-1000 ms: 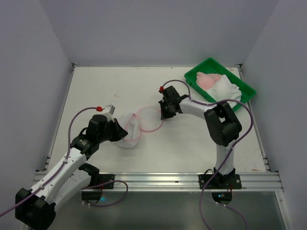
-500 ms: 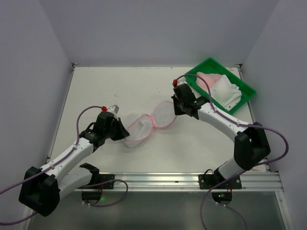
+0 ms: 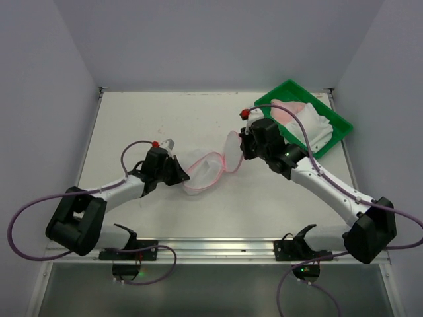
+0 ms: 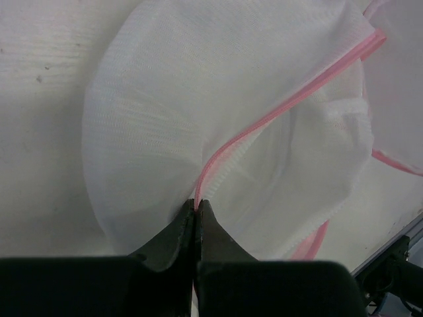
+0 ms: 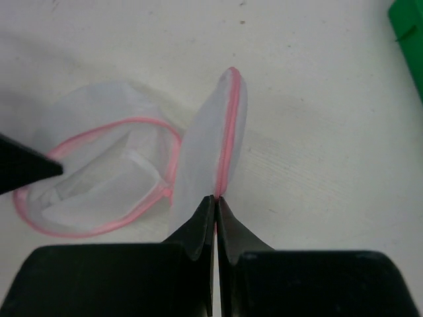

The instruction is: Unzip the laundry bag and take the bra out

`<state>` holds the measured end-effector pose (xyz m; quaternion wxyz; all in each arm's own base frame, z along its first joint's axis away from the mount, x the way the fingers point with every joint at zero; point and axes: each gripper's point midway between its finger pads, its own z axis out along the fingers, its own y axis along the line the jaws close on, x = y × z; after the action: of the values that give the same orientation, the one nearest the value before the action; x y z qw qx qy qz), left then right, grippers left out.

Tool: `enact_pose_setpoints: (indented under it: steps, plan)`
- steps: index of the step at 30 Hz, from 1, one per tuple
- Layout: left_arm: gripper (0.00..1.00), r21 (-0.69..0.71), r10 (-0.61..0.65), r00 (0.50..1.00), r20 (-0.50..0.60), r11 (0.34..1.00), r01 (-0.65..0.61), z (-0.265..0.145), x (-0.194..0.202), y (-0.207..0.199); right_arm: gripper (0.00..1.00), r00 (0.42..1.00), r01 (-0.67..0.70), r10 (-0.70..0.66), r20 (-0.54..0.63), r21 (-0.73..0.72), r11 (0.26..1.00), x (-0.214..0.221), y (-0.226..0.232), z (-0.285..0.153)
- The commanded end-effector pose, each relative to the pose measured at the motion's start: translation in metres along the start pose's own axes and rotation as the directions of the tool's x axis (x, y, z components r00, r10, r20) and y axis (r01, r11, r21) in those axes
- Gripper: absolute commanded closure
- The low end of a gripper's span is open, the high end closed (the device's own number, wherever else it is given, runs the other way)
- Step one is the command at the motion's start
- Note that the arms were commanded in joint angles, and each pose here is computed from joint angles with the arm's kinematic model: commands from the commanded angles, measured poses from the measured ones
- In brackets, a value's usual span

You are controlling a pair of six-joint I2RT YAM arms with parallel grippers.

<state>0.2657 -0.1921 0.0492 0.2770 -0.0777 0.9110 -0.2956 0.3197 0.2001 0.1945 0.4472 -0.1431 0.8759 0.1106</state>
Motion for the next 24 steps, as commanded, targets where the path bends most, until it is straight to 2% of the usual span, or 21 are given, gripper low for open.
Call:
enact_pose_setpoints:
  steps: [1,9,13,17,24]
  plan:
    - [1.0,0.096,0.02,0.997,0.078,0.995,-0.028,0.01,-0.029,-0.025,1.0,0.993,0.102,-0.092,0.068,-0.163,0.981,-0.014,0.039,0.003]
    - [1.0,0.081,0.018,0.998,0.058,0.996,-0.023,0.025,-0.024,-0.016,1.0,0.987,0.16,-0.131,0.092,-0.481,0.862,-0.02,0.121,0.004]
    - [1.0,0.07,0.015,0.999,0.044,0.997,-0.018,0.03,-0.018,-0.01,1.0,0.991,0.123,-0.128,0.04,-0.65,0.75,-0.012,0.17,0.002]
    - [1.0,0.069,0.011,0.999,0.044,0.998,-0.014,0.031,-0.016,-0.007,1.0,0.991,0.068,-0.133,-0.029,-0.743,0.666,0.001,0.202,0.011]
    - [1.0,0.062,0.01,0.998,0.062,0.998,-0.014,0.023,-0.015,-0.005,1.0,0.975,-0.033,-0.154,-0.161,-0.788,0.615,0.042,0.22,0.049]
